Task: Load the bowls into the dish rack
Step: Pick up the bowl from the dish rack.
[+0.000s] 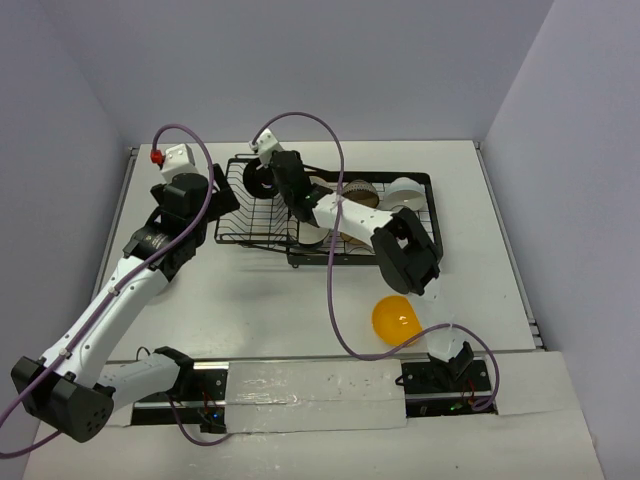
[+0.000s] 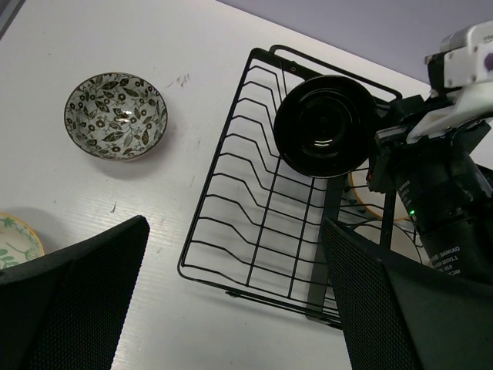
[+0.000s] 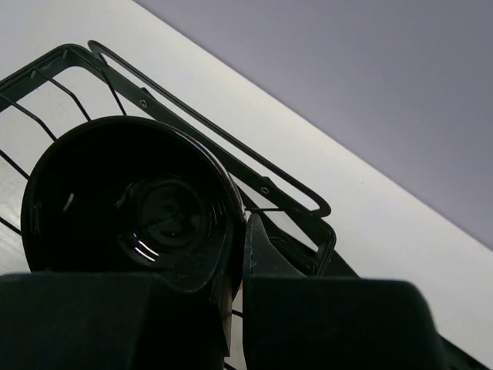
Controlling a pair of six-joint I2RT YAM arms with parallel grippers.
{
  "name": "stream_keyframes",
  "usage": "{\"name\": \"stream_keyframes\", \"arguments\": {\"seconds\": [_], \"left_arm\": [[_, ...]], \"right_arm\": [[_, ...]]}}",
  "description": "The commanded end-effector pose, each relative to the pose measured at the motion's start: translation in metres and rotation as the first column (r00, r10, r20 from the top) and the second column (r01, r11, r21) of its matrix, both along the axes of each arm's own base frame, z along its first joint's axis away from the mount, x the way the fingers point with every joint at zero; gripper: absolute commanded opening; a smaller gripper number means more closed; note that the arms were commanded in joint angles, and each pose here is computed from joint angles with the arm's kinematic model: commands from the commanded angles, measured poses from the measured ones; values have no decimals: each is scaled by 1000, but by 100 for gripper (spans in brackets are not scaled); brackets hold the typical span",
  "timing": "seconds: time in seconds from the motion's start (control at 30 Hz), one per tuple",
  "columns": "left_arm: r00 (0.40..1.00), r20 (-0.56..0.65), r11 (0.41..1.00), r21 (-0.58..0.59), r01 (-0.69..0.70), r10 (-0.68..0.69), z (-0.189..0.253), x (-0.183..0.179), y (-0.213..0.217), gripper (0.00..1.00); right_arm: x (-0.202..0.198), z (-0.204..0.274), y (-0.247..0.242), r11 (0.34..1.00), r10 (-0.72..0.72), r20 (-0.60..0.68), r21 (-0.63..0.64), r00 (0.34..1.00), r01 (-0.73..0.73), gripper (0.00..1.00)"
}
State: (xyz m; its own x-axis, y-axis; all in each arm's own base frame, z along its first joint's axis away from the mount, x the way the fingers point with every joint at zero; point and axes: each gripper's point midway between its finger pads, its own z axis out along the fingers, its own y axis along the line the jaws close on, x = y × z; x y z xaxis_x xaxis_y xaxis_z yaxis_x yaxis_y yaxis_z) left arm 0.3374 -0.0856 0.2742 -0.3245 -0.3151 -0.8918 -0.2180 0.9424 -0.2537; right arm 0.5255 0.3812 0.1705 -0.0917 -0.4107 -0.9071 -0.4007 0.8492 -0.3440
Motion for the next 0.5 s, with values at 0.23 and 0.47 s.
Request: {"name": "stream_keyframes", "arguments": {"seconds": [0.23, 0.47], "left_arm": [[1000, 19, 1000, -11, 24, -24, 6, 2, -10, 99], [1000, -1, 1000, 6, 28, -28, 2, 3, -15, 99]], "right_arm": [[-5, 43, -14, 987, -22, 273, -149, 962, 65, 0], [-6, 50, -17, 968, -7, 417, -225, 909, 110, 0]]}}
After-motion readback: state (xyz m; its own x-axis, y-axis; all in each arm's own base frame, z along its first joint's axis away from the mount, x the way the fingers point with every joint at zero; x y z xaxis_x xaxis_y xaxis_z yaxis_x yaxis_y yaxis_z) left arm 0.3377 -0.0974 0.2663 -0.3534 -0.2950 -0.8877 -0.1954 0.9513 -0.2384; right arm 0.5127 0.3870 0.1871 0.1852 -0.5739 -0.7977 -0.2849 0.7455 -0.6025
